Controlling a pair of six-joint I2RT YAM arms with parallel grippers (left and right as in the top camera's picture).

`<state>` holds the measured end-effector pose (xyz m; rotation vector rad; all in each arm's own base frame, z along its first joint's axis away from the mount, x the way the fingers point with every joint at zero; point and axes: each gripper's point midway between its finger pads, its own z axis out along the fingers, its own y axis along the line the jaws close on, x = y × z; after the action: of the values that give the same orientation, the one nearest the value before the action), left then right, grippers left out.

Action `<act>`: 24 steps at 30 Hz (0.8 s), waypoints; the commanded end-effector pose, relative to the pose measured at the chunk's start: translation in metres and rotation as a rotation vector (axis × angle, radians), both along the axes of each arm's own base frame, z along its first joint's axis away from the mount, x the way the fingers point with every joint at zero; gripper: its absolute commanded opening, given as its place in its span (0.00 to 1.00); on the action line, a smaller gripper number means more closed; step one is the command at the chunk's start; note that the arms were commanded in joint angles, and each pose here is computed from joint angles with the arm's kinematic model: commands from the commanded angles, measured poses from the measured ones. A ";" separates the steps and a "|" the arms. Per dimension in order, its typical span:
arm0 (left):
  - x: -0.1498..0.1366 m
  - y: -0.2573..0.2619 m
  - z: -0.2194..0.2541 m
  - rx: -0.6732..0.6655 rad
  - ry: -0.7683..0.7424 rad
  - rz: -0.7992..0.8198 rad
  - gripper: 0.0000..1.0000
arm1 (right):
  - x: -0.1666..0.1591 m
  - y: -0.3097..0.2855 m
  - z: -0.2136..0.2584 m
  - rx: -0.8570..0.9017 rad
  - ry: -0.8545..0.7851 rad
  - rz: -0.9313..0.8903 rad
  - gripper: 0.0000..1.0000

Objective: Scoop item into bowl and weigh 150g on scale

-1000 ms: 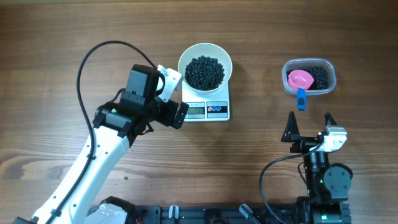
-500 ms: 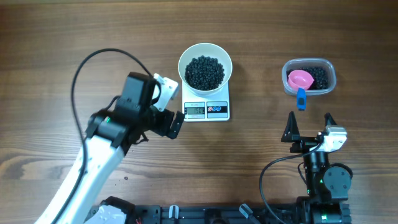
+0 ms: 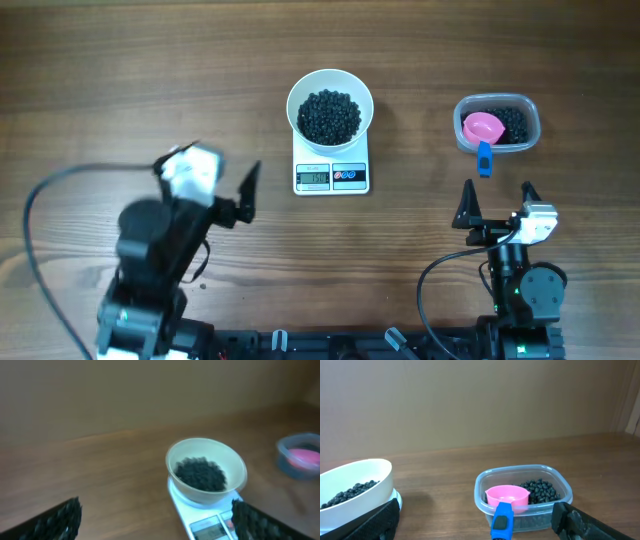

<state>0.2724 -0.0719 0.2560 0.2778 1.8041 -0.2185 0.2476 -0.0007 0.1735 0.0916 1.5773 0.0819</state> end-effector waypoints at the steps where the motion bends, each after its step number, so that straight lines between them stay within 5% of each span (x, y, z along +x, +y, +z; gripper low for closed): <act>1: -0.012 0.021 -0.011 -0.095 -0.099 0.087 1.00 | -0.001 0.003 0.003 -0.003 -0.016 0.018 1.00; 7: -0.023 0.036 -0.020 -0.110 -0.218 0.136 1.00 | -0.001 0.003 0.003 -0.003 -0.015 0.018 1.00; 24: -0.031 0.055 -0.059 -0.109 -0.264 0.216 1.00 | -0.001 0.003 0.003 -0.003 -0.015 0.018 1.00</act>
<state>0.2394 -0.0207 0.2114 0.0577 1.5214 -0.1237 0.2476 -0.0002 0.1737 0.0895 1.5763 0.0841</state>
